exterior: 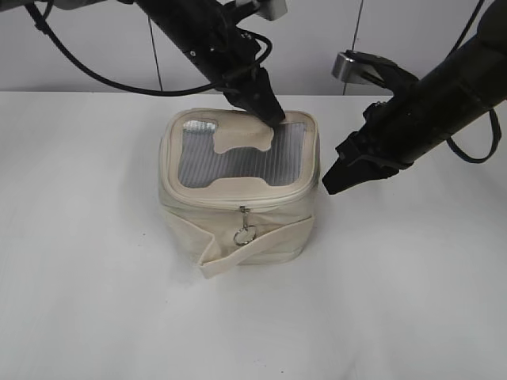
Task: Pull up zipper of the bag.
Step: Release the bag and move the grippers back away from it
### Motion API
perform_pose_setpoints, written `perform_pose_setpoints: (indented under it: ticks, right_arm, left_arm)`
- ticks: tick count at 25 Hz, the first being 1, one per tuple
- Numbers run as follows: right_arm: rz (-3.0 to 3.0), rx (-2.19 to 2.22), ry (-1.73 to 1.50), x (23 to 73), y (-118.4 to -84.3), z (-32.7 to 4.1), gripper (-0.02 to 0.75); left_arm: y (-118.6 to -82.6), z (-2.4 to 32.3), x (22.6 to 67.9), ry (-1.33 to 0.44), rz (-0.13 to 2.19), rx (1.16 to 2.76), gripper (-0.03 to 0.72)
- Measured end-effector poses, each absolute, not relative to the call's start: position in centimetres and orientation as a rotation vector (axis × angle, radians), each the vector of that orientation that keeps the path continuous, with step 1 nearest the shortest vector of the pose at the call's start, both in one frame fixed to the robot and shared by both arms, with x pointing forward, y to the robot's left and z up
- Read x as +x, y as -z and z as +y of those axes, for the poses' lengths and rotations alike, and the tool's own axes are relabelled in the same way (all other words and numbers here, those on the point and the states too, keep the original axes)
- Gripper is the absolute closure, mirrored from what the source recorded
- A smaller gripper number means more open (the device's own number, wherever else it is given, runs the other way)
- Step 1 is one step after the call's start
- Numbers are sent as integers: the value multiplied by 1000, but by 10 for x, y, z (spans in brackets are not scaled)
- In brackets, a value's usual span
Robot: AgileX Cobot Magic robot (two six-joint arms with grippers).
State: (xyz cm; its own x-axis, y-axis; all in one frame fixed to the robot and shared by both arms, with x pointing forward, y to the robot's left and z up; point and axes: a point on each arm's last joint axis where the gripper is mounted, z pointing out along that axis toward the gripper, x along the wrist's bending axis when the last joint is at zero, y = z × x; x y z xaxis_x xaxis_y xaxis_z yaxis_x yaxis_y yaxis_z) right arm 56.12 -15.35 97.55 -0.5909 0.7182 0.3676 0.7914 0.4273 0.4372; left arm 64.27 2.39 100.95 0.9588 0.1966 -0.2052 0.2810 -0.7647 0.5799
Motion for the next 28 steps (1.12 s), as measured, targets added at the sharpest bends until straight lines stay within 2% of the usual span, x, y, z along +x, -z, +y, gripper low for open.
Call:
perform_pose_setpoints:
  ticks: [10, 12, 16, 18, 22, 28]
  right_arm:
    - [-2575, -1423, 911, 567, -975, -156, 723]
    - [-2604, -1438, 906, 569, -975, -158, 651]
    - [-2651, -1463, 926, 573, -975, -160, 396]
    - [-2681, -1470, 941, 576, -975, -161, 325]
    - [-2714, -1514, 996, 582, -977, -163, 285]
    - [-2714, -1516, 1010, 584, -974, -162, 293]
  left_arm:
    - [-1009, 24, 643, 175, 337, 2465, 650]
    - [-1009, 24, 643, 175, 337, 2465, 650]
    - [-1009, 24, 643, 175, 337, 2464, 650]
    - [-1009, 24, 643, 175, 337, 2464, 650]
    - [-1009, 24, 643, 175, 338, 2464, 650]
    - [-1009, 24, 643, 175, 338, 2464, 650]
